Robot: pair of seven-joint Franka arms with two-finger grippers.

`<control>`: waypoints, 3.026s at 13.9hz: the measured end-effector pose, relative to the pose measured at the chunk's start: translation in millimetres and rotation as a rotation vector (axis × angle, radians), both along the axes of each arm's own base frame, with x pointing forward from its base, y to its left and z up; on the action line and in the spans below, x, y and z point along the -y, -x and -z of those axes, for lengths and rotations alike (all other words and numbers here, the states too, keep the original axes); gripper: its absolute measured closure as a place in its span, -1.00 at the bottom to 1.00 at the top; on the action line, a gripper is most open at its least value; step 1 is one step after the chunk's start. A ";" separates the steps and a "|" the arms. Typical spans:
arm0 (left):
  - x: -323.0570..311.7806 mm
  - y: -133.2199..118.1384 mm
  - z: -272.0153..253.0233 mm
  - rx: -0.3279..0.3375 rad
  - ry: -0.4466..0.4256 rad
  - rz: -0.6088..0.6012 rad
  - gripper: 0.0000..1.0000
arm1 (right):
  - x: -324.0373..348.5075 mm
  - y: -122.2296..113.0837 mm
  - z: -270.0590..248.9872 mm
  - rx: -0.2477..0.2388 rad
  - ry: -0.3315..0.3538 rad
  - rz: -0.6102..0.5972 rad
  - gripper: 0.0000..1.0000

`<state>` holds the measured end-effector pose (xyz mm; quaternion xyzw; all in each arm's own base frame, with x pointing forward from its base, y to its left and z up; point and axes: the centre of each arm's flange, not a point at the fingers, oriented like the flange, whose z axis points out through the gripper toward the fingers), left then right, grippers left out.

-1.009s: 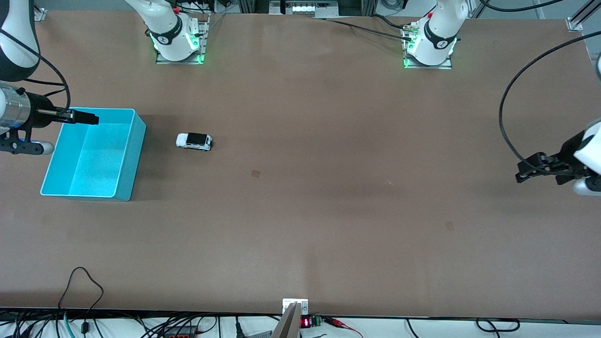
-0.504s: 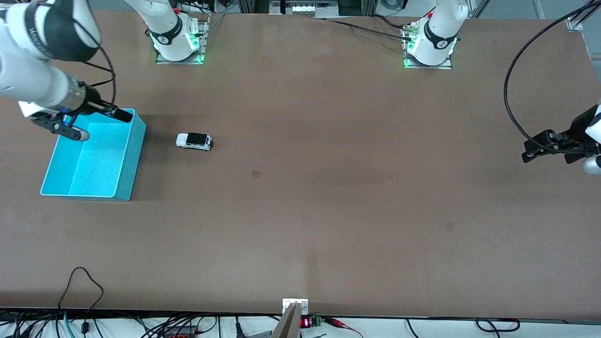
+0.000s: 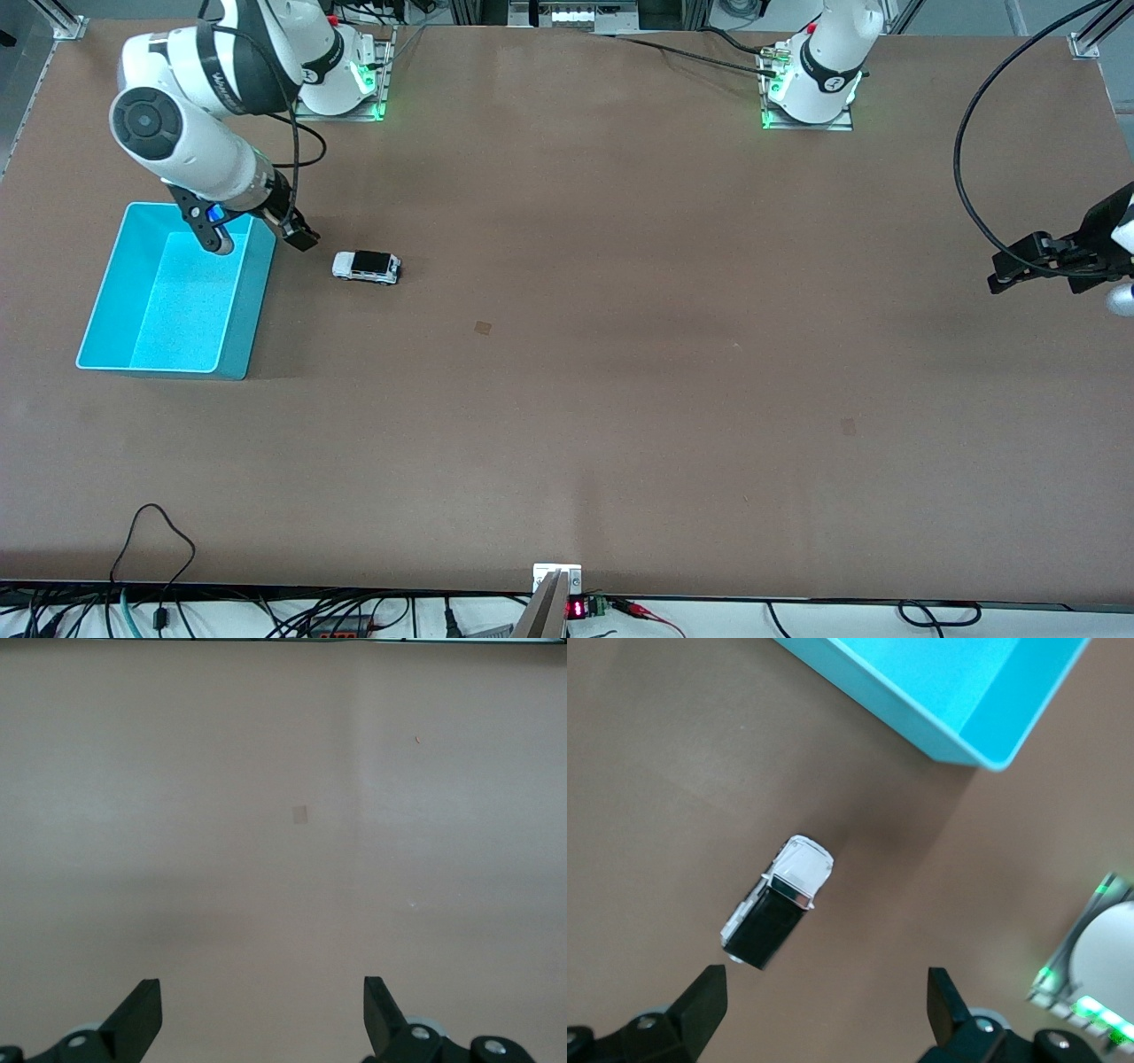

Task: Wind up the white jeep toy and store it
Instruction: 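Move the right gripper over the stopped white jeep, then lower the right gripper and grasp the jeep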

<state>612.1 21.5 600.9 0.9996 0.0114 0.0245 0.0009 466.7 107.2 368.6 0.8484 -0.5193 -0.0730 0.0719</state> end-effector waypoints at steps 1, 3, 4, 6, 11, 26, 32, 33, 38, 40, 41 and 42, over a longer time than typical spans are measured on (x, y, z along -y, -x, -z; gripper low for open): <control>0.0 0.1 0.3 -0.001 0.000 0.000 -1.00 | -2.9 -2.1 5.2 0.013 0.007 0.063 -1.00; -0.1 0.0 2.9 -0.006 0.000 0.000 -1.00 | -7.9 -7.7 18.6 0.028 0.006 0.189 -1.00; -0.4 -0.1 3.5 -0.007 0.000 -0.001 -1.00 | -9.9 -10.0 27.1 0.029 0.006 0.248 -1.00; -0.8 -0.1 3.5 -0.007 0.000 -0.001 -1.00 | -15.9 -11.5 46.8 0.024 0.020 0.344 -1.00; -1.4 -0.1 3.7 -0.007 0.000 -0.003 -1.00 | -21.5 -7.4 90.7 -0.003 0.058 0.458 -1.00; -2.1 -0.7 11.9 -0.033 0.000 -0.004 -1.00 | -41.5 7.9 153.3 -0.027 0.066 0.425 -1.00; -2.1 -0.7 11.9 -0.033 0.000 -0.004 -1.00 | -41.5 7.4 173.3 -0.023 0.063 0.428 -1.00; -2.1 -0.7 11.9 -0.033 0.000 -0.004 -1.00 | -41.4 7.1 176.5 -0.021 0.061 0.428 -1.00; 0.8 -0.8 11.9 -0.032 0.028 -0.004 -1.00 | -41.6 5.9 177.0 -0.017 0.058 0.425 -1.00; 1.0 -0.8 11.9 -0.032 0.031 -0.006 -1.00 | -41.8 4.9 175.0 -0.013 0.056 0.424 -1.00; 1.1 -0.8 11.9 -0.032 0.031 -0.008 -1.00 | -42.1 4.0 173.2 -0.011 0.055 0.423 -1.00; 1.0 -0.8 11.9 -0.032 0.031 -0.010 -1.00 | -42.3 3.4 171.9 -0.010 0.054 0.423 -1.00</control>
